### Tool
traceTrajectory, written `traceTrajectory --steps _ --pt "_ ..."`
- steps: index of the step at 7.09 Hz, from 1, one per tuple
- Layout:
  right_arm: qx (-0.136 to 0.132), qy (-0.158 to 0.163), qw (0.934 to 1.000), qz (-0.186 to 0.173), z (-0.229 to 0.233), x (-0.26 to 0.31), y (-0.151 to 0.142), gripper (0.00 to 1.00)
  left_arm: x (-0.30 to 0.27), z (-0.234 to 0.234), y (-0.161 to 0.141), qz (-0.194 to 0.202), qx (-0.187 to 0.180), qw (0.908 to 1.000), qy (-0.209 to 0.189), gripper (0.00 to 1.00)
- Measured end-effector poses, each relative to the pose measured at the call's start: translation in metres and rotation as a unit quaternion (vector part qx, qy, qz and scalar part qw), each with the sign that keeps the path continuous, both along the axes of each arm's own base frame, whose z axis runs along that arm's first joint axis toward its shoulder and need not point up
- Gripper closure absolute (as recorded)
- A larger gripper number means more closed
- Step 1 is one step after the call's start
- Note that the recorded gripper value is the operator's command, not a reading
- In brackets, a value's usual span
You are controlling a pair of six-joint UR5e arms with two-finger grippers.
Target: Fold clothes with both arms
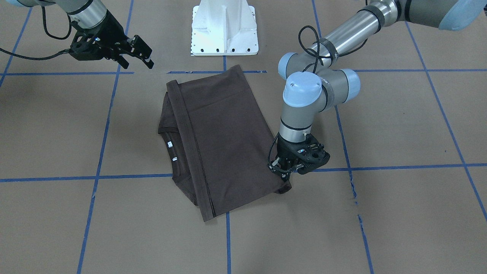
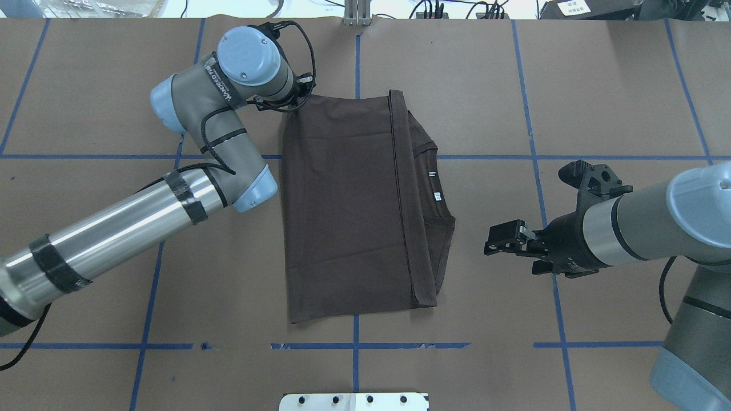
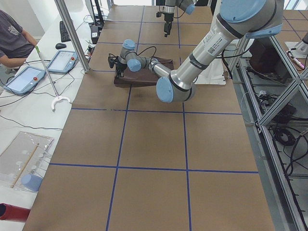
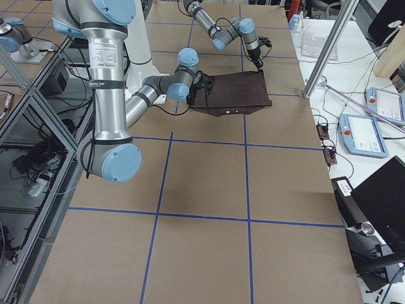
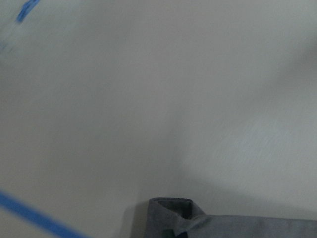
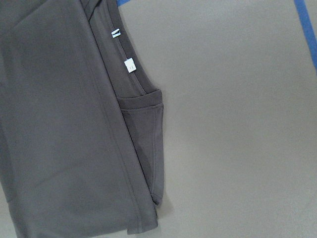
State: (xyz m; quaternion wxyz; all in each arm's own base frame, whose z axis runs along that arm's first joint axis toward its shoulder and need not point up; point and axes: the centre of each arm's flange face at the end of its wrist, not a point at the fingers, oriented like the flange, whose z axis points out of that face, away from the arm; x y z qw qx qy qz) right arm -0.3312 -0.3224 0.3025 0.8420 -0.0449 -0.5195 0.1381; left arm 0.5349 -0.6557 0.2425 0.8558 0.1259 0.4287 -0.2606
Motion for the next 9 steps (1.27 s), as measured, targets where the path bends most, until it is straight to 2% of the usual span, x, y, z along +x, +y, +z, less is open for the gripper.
traceTrajectory --steps 1,3,5,6,7,9 --pt "-0.001 0.001 1.0000 0.000 0.001 -0.001 -0.001 0.00 0.009 -0.007 -0.010 0.001 0.008 1.0000 0.002 0.00" --pt "-0.002 0.004 1.0000 -0.001 0.003 -0.003 -0.001 0.00 0.009 -0.003 -0.020 0.002 0.035 0.9993 -0.014 0.00" --pt "-0.004 0.015 0.9999 -0.003 0.011 -0.011 -0.002 0.00 -0.017 -0.012 -0.024 0.025 0.037 0.9990 -0.009 0.00" --pt "0.000 0.025 0.9997 -0.003 0.017 -0.024 -0.004 0.00 -0.040 -0.009 -0.008 0.054 0.038 0.9978 -0.005 0.00" --pt "0.010 0.041 0.9991 -0.005 0.018 -0.044 -0.006 0.00 -0.071 0.004 0.024 0.080 0.055 0.9953 -0.001 0.00" --pt "0.045 0.107 0.9928 -0.028 -0.005 -0.106 -0.002 0.00 -0.125 0.007 0.087 0.117 0.071 0.9905 0.012 0.00"
